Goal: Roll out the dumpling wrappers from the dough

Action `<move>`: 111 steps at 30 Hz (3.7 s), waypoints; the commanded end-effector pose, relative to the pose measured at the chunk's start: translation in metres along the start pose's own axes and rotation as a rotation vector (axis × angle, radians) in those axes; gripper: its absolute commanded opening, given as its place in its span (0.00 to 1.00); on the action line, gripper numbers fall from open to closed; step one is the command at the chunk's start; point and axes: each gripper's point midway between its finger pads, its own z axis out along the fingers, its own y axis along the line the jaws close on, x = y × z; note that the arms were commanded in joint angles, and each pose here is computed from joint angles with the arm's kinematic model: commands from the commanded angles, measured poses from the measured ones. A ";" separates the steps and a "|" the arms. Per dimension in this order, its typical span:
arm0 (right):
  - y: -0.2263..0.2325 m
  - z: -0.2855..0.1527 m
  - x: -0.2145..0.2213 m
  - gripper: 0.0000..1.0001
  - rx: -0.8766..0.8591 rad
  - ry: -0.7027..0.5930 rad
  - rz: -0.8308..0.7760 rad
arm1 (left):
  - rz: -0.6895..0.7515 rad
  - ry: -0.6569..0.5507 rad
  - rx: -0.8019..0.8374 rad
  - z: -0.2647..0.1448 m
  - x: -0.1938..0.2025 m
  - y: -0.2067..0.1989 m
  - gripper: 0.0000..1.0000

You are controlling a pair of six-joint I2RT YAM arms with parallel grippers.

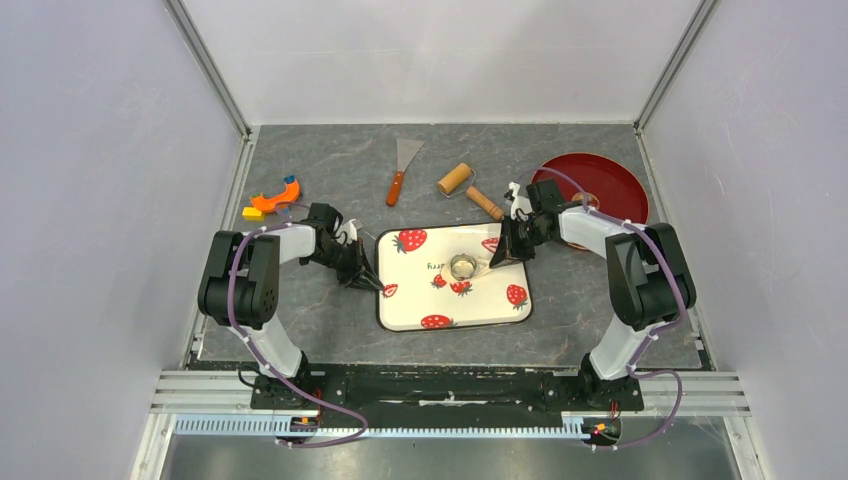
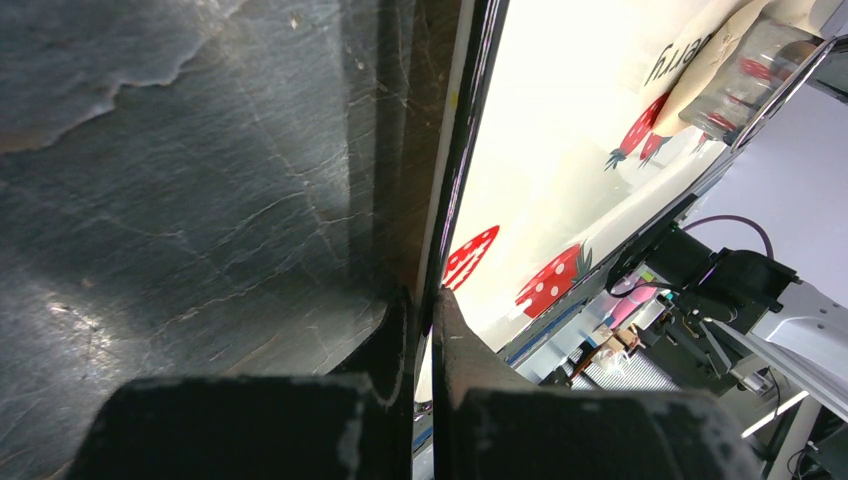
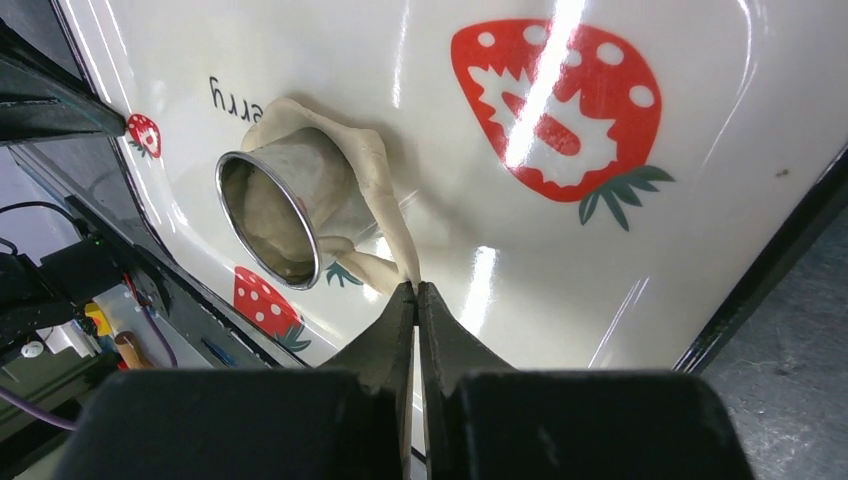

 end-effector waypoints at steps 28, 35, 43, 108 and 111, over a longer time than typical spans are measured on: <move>0.008 -0.007 -0.068 0.06 -0.016 -0.052 -0.040 | -0.044 0.025 -0.107 0.006 0.001 0.020 0.02; 0.023 -0.002 -0.080 0.06 -0.055 -0.059 -0.058 | -0.042 0.028 -0.106 0.007 0.001 0.020 0.02; 0.057 0.014 -0.090 0.05 -0.097 -0.041 -0.105 | -0.042 0.032 -0.104 0.009 0.000 0.019 0.02; 0.192 -0.072 0.021 0.06 -0.236 -0.019 -0.398 | -0.005 0.061 -0.119 0.011 -0.004 0.017 0.02; 0.191 -0.084 0.013 0.06 -0.209 -0.063 -0.397 | -0.002 0.063 -0.119 0.011 -0.003 0.017 0.02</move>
